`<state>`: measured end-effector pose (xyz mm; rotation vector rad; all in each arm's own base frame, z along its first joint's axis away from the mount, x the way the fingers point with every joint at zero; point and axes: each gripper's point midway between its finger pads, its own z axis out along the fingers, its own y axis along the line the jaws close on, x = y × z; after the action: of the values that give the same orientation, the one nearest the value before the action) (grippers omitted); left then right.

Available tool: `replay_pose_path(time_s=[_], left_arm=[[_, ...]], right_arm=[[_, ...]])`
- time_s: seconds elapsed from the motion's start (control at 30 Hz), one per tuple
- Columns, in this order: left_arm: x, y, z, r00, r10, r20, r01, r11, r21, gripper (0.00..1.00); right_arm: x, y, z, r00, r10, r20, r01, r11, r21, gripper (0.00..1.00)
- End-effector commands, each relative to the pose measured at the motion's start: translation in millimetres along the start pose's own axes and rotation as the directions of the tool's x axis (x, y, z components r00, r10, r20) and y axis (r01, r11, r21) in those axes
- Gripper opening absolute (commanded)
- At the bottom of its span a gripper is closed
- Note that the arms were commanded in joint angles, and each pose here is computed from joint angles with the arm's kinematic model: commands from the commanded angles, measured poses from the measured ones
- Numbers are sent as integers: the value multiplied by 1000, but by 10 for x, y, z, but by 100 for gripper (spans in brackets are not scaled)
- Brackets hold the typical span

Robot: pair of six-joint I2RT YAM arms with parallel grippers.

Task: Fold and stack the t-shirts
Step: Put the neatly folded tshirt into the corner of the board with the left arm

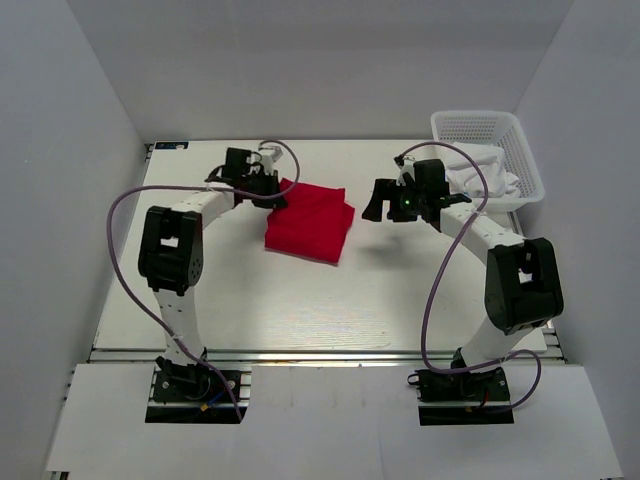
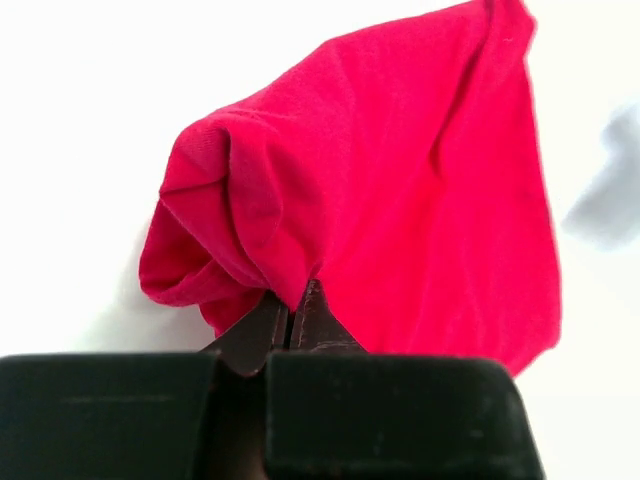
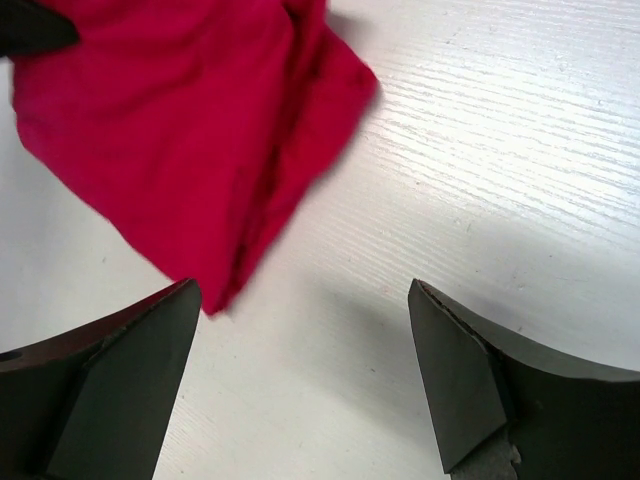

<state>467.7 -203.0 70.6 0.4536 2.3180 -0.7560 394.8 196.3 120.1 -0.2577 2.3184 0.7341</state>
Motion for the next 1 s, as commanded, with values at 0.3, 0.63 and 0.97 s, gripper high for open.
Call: replay_pose_path(time_s=[0.3, 0.63, 0.97], left_arm=[[-1008, 1335, -971, 984, 159, 84, -125, 941, -315, 0], [-1103, 2438, -1454, 976, 213, 53, -166, 876, -453, 0], [-1189, 3066, -1642, 967, 232, 107, -146, 845, -514, 0]], right_arm=[[-342, 77, 41, 997, -43, 64, 46, 998, -38, 90], [-545, 65, 134, 997, -36, 75, 39, 999, -30, 90], [-684, -21, 169, 994, -62, 85, 60, 998, 23, 90]])
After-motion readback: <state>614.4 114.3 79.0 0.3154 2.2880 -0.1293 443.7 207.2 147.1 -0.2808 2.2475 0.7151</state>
